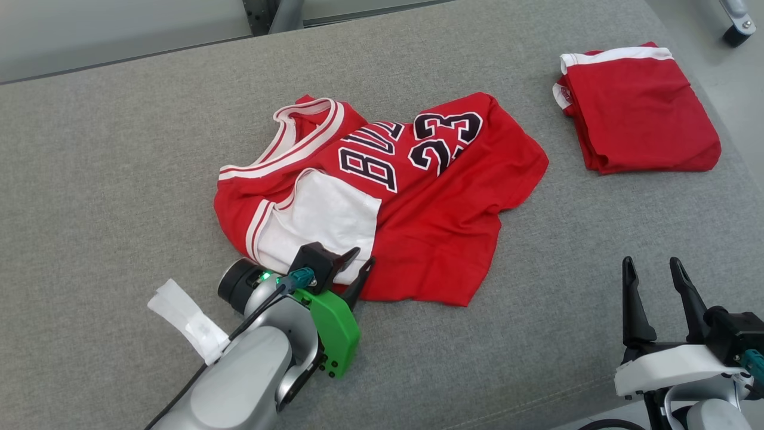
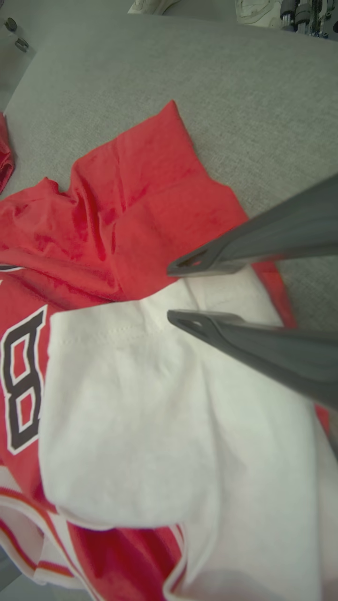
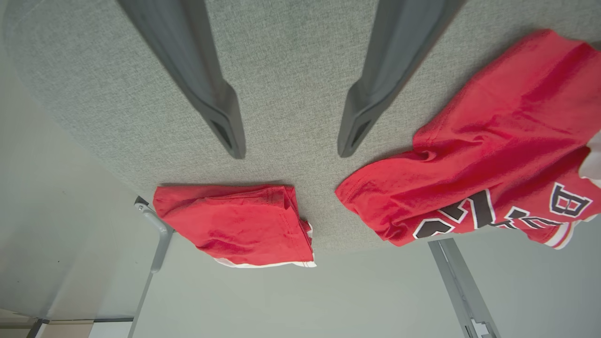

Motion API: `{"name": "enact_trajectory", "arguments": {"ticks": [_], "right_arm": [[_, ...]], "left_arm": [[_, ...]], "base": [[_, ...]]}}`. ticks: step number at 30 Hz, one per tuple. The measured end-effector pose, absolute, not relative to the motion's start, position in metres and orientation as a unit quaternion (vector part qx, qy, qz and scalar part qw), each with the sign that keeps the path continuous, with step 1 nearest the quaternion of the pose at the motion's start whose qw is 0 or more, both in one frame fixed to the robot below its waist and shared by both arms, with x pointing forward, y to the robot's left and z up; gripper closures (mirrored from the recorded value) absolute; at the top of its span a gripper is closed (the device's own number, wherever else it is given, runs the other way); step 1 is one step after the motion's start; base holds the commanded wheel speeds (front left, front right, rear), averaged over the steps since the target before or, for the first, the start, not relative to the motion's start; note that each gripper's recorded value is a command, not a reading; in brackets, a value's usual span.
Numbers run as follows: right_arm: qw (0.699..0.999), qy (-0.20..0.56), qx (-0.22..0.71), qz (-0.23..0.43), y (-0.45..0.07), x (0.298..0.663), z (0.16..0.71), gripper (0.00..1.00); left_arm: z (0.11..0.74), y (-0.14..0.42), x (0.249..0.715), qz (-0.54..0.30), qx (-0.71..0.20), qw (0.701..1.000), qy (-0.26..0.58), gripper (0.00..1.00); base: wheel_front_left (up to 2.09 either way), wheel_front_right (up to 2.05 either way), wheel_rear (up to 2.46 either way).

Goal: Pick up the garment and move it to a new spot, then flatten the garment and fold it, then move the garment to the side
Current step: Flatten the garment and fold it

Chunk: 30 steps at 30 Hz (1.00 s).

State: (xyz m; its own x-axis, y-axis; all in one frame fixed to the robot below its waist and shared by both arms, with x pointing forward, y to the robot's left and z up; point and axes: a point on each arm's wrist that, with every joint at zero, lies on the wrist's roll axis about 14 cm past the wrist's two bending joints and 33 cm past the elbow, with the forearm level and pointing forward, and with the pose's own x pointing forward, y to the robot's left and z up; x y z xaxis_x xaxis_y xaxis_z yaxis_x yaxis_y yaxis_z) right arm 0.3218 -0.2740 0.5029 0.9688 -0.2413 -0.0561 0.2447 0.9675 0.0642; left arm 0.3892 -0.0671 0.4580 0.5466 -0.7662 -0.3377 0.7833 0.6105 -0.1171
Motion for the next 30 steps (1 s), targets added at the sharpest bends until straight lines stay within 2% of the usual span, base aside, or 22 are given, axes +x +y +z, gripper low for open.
{"name": "enact_trajectory", "arguments": {"ticks": [6, 8, 9, 11, 12, 13, 22, 25, 30], "right_arm": [[0.991, 0.023, 0.039, -0.124, -0.274, 0.322, 0.503, 0.00], [0.991, 0.024, 0.039, -0.123, -0.274, 0.323, 0.502, 0.00], [0.991, 0.024, 0.040, -0.122, -0.273, 0.323, 0.502, 0.00], [0.991, 0.024, 0.040, -0.121, -0.273, 0.324, 0.502, 0.00], [0.992, 0.024, 0.040, -0.121, -0.273, 0.324, 0.502, 0.00], [0.992, 0.024, 0.040, -0.121, -0.273, 0.325, 0.502, 0.00], [0.991, 0.021, 0.043, -0.124, -0.275, 0.324, 0.503, 0.00], [0.991, 0.021, 0.045, -0.127, -0.276, 0.321, 0.503, 0.00], [0.991, 0.027, 0.046, -0.120, -0.272, 0.323, 0.499, 0.00]], "left_arm": [[0.455, -0.063, 0.392, -0.435, 0.031, 0.881, 0.180, 0.64], [0.455, -0.061, 0.393, -0.434, 0.033, 0.882, 0.181, 0.72], [0.454, -0.061, 0.394, -0.433, 0.034, 0.882, 0.182, 0.72], [0.453, -0.060, 0.394, -0.431, 0.035, 0.883, 0.183, 0.85], [0.452, -0.059, 0.394, -0.431, 0.036, 0.883, 0.184, 0.98], [0.451, -0.059, 0.394, -0.431, 0.036, 0.882, 0.186, 1.00], [0.463, -0.060, 0.398, -0.426, 0.013, 0.889, 0.169, 1.00], [0.489, -0.051, 0.407, -0.406, -0.025, 0.904, 0.132, 1.00], [0.499, -0.029, 0.404, -0.388, -0.036, 0.913, 0.123, 1.00]], "base": [[0.00, 0.00, 0.00], [0.00, 0.00, 0.00], [0.00, 0.00, 0.00], [0.00, 0.00, 0.00], [0.00, 0.00, 0.00], [0.00, 0.00, 0.00], [0.00, 0.00, 0.00], [0.00, 0.00, 0.00], [0.00, 0.00, 0.00]]}}
